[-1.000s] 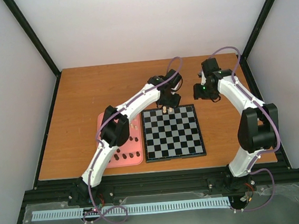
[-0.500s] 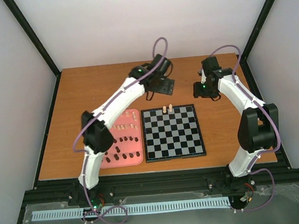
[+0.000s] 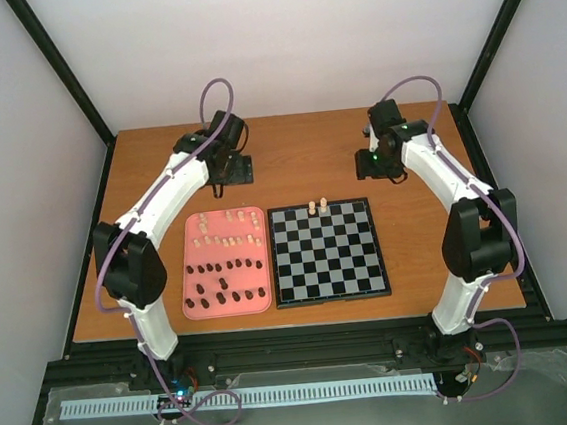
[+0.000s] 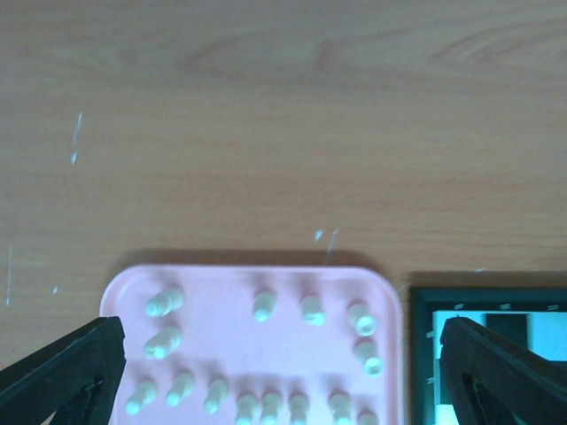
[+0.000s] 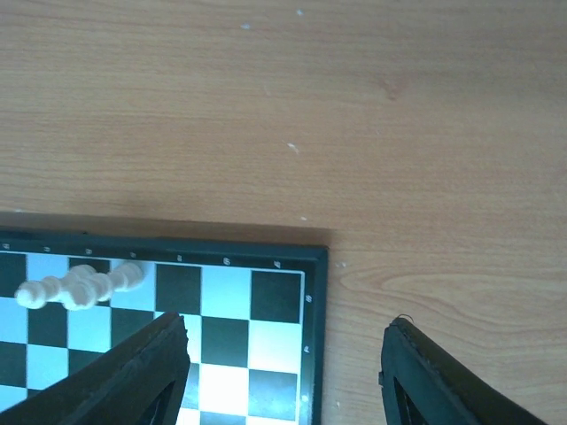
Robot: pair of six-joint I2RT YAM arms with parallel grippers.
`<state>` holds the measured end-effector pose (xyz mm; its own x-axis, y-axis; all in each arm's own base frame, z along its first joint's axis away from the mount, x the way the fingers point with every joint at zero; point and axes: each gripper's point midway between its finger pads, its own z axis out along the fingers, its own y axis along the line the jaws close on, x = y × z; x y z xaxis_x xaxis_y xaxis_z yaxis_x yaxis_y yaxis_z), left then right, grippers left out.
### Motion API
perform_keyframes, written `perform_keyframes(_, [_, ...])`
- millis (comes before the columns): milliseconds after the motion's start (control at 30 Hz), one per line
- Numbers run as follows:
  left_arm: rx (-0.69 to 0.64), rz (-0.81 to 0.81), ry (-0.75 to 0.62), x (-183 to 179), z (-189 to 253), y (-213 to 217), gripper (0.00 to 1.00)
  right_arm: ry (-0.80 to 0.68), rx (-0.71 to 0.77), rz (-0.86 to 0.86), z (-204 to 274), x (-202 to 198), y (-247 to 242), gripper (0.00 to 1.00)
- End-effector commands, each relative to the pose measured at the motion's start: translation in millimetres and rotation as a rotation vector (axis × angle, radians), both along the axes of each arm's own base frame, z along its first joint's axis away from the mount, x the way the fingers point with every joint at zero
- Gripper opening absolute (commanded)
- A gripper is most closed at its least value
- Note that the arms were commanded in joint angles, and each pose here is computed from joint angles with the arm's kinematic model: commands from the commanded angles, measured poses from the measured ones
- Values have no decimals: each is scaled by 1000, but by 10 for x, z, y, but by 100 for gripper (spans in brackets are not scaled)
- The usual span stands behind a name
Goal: Set up the chess pieces on the board
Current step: Pick up the chess piece from the storage box.
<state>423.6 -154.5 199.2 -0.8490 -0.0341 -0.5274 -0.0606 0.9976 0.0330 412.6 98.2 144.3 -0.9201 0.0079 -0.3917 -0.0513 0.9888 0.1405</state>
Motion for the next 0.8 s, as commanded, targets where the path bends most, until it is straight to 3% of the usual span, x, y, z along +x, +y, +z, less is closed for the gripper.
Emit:
perform_keyframes(0, [-45,139,21,-58,-58,365,98,-32,-29,69,173,85,227,60])
perform_keyframes(333, [-41,191,21,-263,-104,703,94,-112,36,231,557,267,1062,59])
perform_keyframes(467, [-38,182,39,-306,-235,736,83,-99,72,288,529,268,1453,59])
perform_keyframes(567, [-53,176,83,-304,-411,745,69,-84,85,313,468,248,1668,59])
perform_keyframes(767, [-106,164,129,-171,-615,616,56,-51,62,316,322,222,1736,59])
